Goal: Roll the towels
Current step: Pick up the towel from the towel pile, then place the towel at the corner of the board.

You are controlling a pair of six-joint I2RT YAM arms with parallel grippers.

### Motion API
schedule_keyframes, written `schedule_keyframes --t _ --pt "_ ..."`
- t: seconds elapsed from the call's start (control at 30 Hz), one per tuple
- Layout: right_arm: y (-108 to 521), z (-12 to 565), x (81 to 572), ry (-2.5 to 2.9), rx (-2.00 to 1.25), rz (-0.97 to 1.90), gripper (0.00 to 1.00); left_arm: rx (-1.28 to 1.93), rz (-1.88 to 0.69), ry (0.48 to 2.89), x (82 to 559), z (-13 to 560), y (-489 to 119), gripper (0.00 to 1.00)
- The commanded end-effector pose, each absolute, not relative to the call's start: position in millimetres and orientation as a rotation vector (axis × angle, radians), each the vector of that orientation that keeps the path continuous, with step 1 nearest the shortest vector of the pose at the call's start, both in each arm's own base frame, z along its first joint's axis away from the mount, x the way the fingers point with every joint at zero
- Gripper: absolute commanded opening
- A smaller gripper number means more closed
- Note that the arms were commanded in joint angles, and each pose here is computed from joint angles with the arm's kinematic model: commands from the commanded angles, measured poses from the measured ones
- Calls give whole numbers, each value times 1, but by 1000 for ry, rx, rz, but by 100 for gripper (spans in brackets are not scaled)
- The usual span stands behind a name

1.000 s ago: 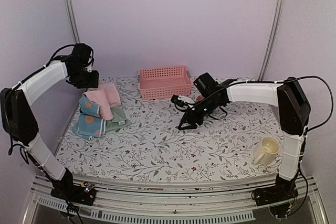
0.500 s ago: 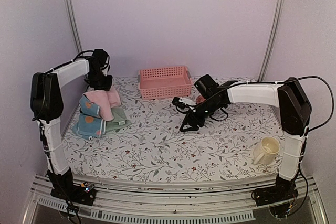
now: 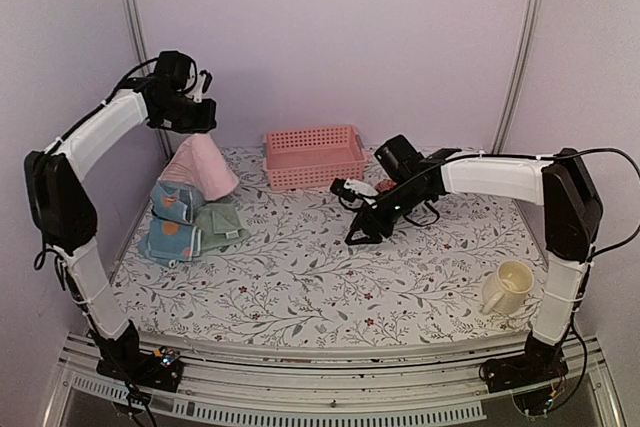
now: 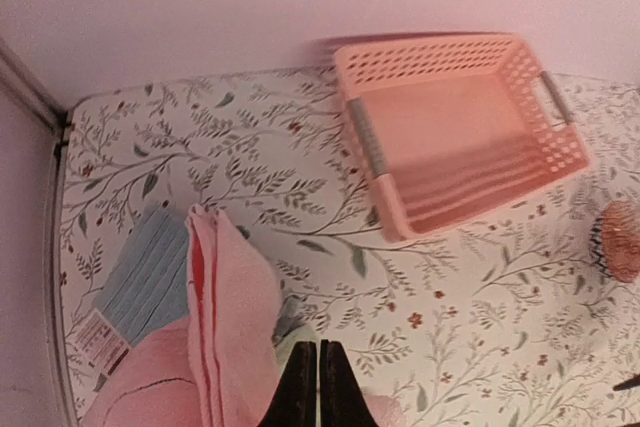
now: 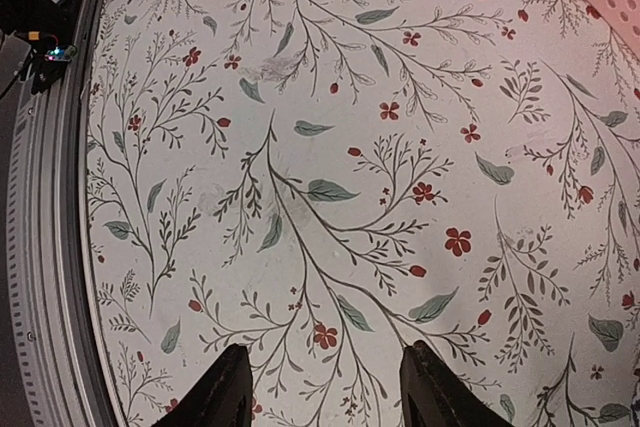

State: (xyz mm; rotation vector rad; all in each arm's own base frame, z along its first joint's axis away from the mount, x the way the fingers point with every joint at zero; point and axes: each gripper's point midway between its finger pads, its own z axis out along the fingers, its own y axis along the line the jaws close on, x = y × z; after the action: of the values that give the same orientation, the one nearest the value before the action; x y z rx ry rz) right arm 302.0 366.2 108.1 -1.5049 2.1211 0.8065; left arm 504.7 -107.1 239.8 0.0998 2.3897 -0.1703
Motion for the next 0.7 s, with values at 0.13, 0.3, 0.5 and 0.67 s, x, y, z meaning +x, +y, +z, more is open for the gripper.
schedule_keyframes --t 0.13,0.3,0.5,0.67 --pt "325 194 322 2023 -1341 780 52 666 -753 1954 383 382 -290 0" --pt "260 250 343 1991 -1127 743 52 951 -1033 1919 294 337 -378 0" --pt "223 222 332 2031 -1155 542 52 1229 -1170 2240 216 183 -427 21" --pt "224 170 302 2122 -1297 611 53 1195 -1061 2282 203 173 -405 51"
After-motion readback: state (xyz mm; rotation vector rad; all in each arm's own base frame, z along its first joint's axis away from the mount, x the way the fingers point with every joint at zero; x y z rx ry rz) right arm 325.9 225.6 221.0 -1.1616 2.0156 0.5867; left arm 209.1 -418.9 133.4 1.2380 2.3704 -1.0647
